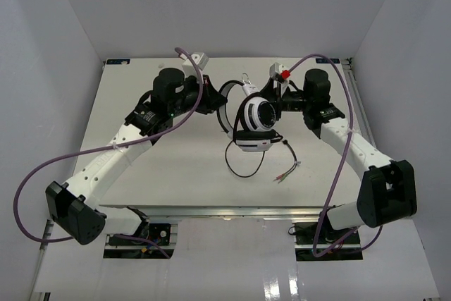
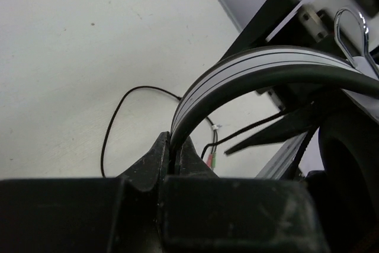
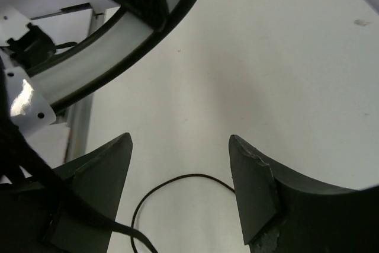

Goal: Wrap the headphones

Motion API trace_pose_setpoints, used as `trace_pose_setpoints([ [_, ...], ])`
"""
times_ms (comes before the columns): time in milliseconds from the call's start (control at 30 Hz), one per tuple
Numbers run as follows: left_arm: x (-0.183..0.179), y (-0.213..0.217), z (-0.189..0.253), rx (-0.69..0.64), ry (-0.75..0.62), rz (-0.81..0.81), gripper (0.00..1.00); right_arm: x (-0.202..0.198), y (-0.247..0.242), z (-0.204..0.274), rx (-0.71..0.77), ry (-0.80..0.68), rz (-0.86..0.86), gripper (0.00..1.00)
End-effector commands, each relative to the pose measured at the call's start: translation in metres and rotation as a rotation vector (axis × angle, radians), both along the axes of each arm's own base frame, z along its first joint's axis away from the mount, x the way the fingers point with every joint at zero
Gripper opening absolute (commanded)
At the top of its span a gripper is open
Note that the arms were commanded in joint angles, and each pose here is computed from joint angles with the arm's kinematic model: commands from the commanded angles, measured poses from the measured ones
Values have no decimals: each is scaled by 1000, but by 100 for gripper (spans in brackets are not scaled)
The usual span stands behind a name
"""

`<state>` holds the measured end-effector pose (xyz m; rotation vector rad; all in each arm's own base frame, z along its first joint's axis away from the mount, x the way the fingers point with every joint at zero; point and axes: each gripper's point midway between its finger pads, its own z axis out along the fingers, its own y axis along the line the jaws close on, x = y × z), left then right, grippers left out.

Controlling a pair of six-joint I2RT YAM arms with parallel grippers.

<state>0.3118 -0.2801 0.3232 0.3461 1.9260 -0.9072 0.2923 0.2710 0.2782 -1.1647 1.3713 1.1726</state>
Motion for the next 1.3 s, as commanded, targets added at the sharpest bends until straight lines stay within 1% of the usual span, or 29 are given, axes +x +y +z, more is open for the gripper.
trace_pose_setpoints([
  [0,-6,10,110,-329,-119,90,0,-48,8,-2,118,218,188,75],
  [67,-3,13,124,-395,-122,128,0,-58,11,-7,135,232,225,75],
  [133,8,26,137,-465,-123,233,0,-68,12,-9,142,211,259,75],
  [167,15,36,143,-495,-125,311,0,-73,13,-12,140,213,268,74],
  [267,32,68,152,-567,-130,522,0,-87,17,-23,137,194,273,68],
  [367,45,104,162,-673,-145,740,0,-95,20,-26,144,180,250,64],
  [433,51,114,166,-730,-149,811,0,-97,21,-27,154,178,223,58],
  [500,58,121,166,-747,-161,868,0,-100,24,-25,159,176,224,37],
  [533,61,120,167,-747,-161,871,0,-99,25,-22,162,173,224,37],
  [567,65,125,165,-738,-164,911,0,-99,26,-17,169,178,217,21],
  [600,70,129,163,-725,-175,947,0,-100,27,-12,176,179,211,8],
  [633,74,132,164,-701,-208,963,0,-100,27,-6,183,169,208,8],
  [667,79,134,160,-646,-230,986,0,-101,27,-6,178,186,202,8],
  [733,97,135,144,-488,-252,1049,0,-91,30,6,156,114,175,8],
  [767,101,140,137,-372,-291,1073,0,-82,30,9,119,74,145,8],
  [800,109,138,124,-266,-299,1080,0,-77,29,-4,55,134,100,8],
  [833,116,137,108,-157,-305,1075,0,-69,28,-4,14,107,57,8],
  [867,122,135,89,-45,-310,1060,0,-56,28,7,-10,10,13,8],
  [900,126,133,74,46,-315,1043,0,-48,25,7,-64,-29,-31,8],
  [933,130,132,61,121,-321,1025,0,-44,20,-1,-145,-26,-68,8],
  [1033,139,125,15,387,-319,919,0,-18,10,9,-342,-231,-202,8],
  [1067,140,120,-6,494,-311,843,0,-1,-3,18,-421,-339,-281,8],
  [1100,140,118,-17,539,-305,812,0,5,-4,26,-452,-397,-313,8],
  [1167,134,109,-45,658,-301,670,0,29,-21,28,-594,-557,-425,8],
  [1200,129,106,-55,695,-298,608,0,41,-30,28,-668,-624,-471,8],
  [1267,118,94,-67,720,-298,473,0,63,-49,22,-789,-723,-556,8],
])
